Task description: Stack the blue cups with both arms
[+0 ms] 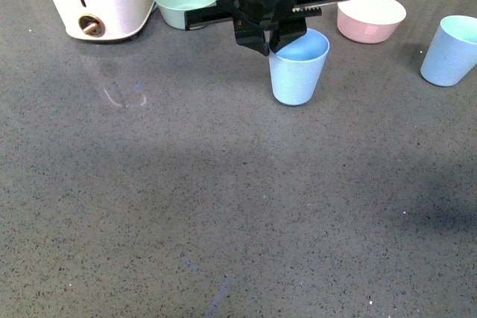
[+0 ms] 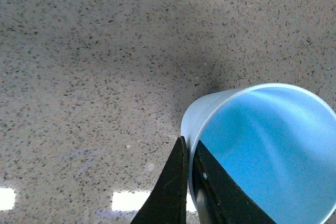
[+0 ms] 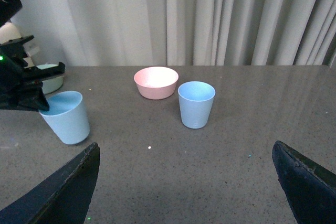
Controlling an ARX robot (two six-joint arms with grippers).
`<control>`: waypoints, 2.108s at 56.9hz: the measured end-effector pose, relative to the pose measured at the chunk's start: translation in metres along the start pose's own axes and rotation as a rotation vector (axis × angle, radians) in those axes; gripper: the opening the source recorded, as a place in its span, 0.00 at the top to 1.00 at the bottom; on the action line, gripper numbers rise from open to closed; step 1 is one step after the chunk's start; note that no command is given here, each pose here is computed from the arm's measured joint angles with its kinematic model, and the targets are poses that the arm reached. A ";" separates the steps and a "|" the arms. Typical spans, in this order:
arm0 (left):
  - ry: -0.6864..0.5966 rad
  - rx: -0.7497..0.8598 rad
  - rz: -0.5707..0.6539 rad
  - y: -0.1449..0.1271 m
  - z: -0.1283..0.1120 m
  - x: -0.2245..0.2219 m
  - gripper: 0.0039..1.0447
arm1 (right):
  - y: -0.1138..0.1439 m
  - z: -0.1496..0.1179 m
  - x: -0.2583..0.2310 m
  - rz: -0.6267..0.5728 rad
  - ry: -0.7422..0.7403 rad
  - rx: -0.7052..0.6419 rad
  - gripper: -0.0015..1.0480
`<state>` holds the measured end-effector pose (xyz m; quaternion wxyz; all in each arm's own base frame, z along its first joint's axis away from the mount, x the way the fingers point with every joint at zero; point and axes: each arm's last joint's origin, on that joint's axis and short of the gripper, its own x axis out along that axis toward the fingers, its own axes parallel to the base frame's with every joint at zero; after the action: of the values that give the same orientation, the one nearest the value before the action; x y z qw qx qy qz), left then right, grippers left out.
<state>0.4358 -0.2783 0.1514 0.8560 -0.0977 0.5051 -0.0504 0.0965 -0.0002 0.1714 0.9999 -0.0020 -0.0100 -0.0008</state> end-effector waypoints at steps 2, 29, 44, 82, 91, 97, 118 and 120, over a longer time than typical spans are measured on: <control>0.002 0.007 0.007 -0.002 -0.003 0.002 0.98 | 0.000 0.000 0.000 0.000 0.000 0.000 0.09; 0.002 0.036 0.007 -0.012 -0.012 0.006 0.55 | 0.000 0.000 0.000 0.000 0.000 0.000 0.09; -0.054 0.032 -0.047 -0.021 -0.002 -0.023 0.17 | 0.000 0.000 0.000 0.000 0.000 0.000 0.09; -1.074 0.105 0.059 0.149 0.003 -0.148 0.48 | 0.000 0.000 0.000 0.000 0.000 0.000 0.09; -1.087 0.174 0.075 0.184 -0.050 -0.157 0.74 | 0.000 0.000 0.000 0.000 0.000 0.000 0.09; -1.049 0.195 0.089 0.209 -0.087 -0.159 0.98 | 0.000 0.000 0.000 0.000 0.000 0.000 0.09; -1.056 0.198 0.097 0.250 -0.159 -0.186 0.99 | 0.000 0.000 0.000 0.000 0.000 0.000 0.09; -1.054 0.197 0.100 0.252 -0.164 -0.187 0.99 | 0.000 0.000 0.000 0.000 0.000 0.000 0.09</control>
<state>0.1984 -0.0170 0.1793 1.0000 -0.0051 0.0037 -0.0009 0.0965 -0.0002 0.1714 0.9999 -0.0018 -0.0100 -0.0010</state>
